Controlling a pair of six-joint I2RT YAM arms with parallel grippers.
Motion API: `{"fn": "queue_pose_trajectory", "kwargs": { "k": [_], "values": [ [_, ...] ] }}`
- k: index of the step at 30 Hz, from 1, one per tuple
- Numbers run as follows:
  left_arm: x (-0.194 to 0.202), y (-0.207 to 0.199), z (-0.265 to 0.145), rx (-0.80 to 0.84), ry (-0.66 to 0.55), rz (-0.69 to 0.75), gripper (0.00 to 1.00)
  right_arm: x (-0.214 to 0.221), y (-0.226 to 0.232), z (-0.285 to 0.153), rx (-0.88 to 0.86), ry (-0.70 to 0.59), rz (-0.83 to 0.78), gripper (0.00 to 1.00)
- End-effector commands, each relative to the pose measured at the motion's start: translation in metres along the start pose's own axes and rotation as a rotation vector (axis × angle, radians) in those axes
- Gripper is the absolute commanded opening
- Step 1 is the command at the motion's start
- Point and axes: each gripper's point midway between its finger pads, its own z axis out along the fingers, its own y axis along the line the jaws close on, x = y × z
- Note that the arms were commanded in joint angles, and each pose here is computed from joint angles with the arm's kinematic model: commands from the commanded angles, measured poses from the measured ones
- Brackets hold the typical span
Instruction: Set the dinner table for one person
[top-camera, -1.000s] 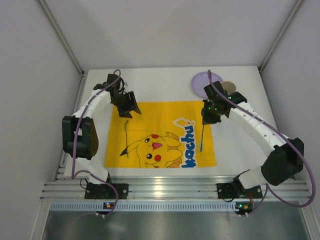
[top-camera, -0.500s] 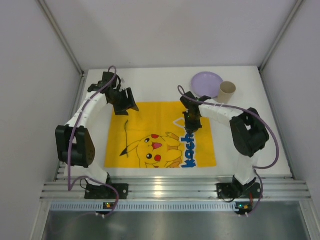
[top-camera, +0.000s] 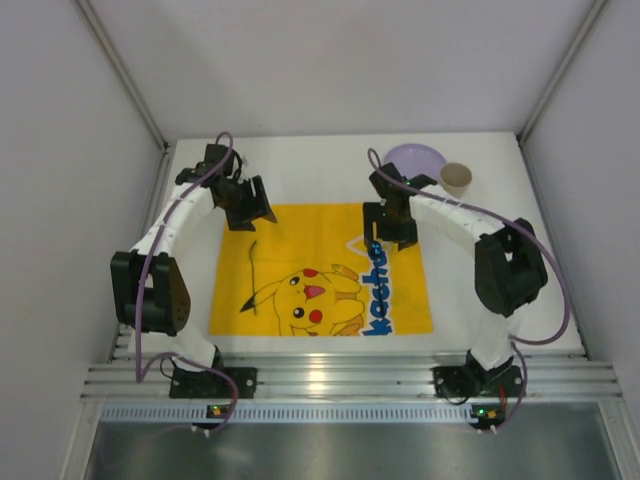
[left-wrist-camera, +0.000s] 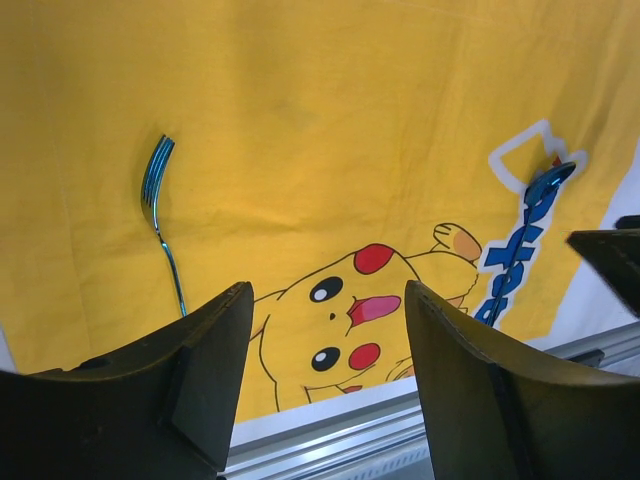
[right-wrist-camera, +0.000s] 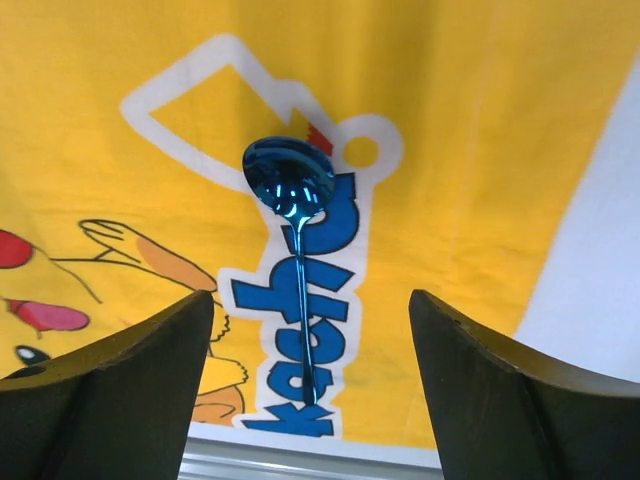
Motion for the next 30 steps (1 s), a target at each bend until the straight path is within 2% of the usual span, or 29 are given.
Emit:
{"fn": "queue_pose_trajectory", "kwargs": {
  "k": [1, 5, 9, 12, 18, 24, 28, 29, 30],
  "values": [
    [0.000, -0.002, -0.009, -0.002, -0.010, 0.006, 0.67, -0.057, -0.021, -0.077, -0.022, -0.219, 0.074, 0.80],
    [-0.002, -0.003, -0.008, 0.004, -0.007, 0.003, 0.67, -0.103, -0.082, -0.119, -0.025, -0.342, 0.235, 0.81],
    [-0.006, -0.004, -0.008, -0.006, -0.008, -0.001, 0.67, -0.135, -0.136, -0.134, -0.004, -0.399, 0.344, 0.81],
    [-0.009, -0.006, -0.010, -0.004, -0.016, -0.003, 0.67, -0.143, -0.170, -0.123, 0.040, -0.357, 0.412, 0.80],
    [-0.007, -0.004, -0.014, -0.015, -0.024, -0.021, 0.67, -0.170, -0.208, -0.112, 0.083, -0.351, 0.483, 0.78],
    [-0.004, -0.001, -0.018, -0.029, -0.038, -0.030, 0.67, -0.166, -0.239, -0.084, 0.175, -0.278, 0.518, 0.76],
    [-0.002, 0.001, -0.019, -0.040, -0.043, -0.037, 0.67, -0.157, -0.254, -0.058, 0.206, -0.210, 0.521, 0.60],
    [-0.001, 0.002, -0.019, -0.042, -0.042, -0.037, 0.67, -0.157, -0.255, -0.054, 0.201, -0.202, 0.522, 0.32],
    [-0.001, 0.002, -0.019, -0.043, -0.041, -0.037, 0.67, -0.157, -0.255, -0.050, 0.198, -0.193, 0.520, 0.15]
  ]
}}
